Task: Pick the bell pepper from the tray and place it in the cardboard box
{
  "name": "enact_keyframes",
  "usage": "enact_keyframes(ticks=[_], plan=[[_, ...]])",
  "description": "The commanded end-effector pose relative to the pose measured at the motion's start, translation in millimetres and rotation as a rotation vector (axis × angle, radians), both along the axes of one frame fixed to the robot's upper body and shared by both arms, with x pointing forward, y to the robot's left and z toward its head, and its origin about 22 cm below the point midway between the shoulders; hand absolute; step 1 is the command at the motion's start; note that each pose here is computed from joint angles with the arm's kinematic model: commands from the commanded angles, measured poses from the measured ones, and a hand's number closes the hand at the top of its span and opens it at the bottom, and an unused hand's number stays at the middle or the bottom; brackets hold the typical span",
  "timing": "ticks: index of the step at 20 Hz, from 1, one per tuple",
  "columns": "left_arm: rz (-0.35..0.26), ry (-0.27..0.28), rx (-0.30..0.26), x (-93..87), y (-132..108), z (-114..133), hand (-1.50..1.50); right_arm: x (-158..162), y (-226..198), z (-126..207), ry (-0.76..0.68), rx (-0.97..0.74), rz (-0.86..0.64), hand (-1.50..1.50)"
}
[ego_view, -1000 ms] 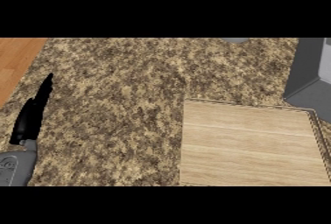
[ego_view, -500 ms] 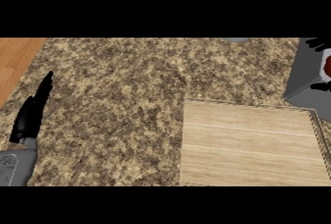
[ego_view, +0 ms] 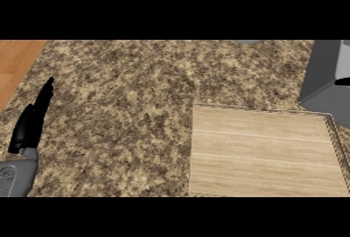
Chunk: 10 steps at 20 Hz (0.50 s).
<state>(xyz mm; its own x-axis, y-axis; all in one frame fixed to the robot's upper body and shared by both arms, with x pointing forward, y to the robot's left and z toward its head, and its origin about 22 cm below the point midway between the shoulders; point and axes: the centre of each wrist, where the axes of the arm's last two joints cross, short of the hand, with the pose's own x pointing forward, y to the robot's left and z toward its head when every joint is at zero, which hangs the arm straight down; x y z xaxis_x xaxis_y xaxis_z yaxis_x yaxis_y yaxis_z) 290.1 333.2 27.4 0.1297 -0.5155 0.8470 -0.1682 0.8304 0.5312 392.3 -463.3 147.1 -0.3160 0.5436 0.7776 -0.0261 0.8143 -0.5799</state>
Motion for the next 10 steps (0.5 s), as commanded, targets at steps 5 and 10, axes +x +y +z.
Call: enact_keyframes(ticks=[5, 10], plan=[[0.004, -0.002, -0.013, -0.8, -4.3, 4.4, 0.0, -23.2, -38.2, 26.9, -0.068, 0.231, -0.027, -1.5], [0.006, -0.01, -0.01, -0.9, 2.6, 2.9, 0.0, -50.2, -69.3, 36.0, -0.062, 0.273, -0.088, -1.5]])
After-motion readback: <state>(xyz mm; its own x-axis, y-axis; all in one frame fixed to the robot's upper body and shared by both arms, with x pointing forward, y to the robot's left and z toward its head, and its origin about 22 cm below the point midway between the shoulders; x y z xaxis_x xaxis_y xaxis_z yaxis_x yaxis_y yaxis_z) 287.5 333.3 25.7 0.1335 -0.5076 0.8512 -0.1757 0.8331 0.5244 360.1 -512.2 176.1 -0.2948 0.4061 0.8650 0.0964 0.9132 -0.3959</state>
